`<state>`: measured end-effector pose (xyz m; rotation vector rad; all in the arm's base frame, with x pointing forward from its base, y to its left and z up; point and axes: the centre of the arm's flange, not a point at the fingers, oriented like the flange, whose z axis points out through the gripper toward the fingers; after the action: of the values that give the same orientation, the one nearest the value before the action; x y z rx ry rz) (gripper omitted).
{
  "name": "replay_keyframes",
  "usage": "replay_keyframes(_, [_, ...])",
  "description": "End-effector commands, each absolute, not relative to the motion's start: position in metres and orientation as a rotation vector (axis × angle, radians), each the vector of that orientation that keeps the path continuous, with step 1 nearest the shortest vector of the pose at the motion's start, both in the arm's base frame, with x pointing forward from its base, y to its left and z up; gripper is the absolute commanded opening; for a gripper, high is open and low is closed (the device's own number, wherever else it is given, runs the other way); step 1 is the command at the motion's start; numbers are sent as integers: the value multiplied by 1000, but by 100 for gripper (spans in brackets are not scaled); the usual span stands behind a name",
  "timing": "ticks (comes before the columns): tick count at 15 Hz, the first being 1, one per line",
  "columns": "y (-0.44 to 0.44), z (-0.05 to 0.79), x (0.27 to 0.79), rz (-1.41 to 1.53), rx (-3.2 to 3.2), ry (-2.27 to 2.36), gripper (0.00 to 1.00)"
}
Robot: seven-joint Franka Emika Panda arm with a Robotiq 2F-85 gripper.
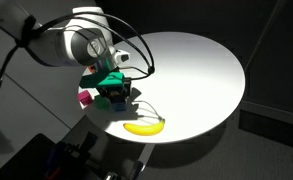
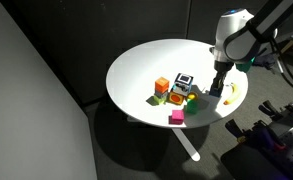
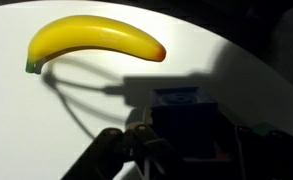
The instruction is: Pick up the blue block and put it on the orange block
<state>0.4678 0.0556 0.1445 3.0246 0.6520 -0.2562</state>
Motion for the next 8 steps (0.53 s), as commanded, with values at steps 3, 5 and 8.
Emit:
replay_keyframes(3, [56,179,496,-228,3072,436,32])
replay_keyframes(5, [57,187,503,-171,3077,367,32])
replay_keyframes(8, [59,194,510,-134,3078,293,32])
